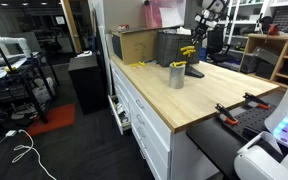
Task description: Remove one metal object with the yellow handle from the tin and put it on the black stand
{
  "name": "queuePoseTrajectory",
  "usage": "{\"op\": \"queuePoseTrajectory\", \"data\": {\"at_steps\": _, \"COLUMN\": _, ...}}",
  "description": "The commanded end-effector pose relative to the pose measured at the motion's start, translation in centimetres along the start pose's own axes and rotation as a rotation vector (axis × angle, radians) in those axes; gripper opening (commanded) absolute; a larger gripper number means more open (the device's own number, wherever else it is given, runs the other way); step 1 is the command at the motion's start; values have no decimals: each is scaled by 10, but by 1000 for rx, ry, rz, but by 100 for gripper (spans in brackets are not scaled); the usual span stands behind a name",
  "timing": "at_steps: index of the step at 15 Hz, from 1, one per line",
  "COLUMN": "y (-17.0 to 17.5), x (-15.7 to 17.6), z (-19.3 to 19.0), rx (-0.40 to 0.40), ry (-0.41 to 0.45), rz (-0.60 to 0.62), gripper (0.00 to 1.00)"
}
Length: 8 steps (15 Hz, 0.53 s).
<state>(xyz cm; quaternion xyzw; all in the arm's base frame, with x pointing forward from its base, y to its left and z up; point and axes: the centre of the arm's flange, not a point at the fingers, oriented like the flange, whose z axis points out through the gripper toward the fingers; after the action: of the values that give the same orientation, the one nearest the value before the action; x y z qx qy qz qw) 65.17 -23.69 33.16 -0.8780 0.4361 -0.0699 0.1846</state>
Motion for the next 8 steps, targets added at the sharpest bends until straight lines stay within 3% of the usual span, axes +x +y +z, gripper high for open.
{"op": "queuePoseTrajectory", "data": {"at_steps": 1, "y": -2, "x": 7, "z": -5, "rx": 2, "ry": 10, "rz": -5, "gripper": 4}}
{"op": "queuePoseTrajectory", "data": {"at_steps": 8, "y": -3, "x": 7, "z": -5, "rx": 1, "ry": 23, "rz": -12, "gripper": 4}}
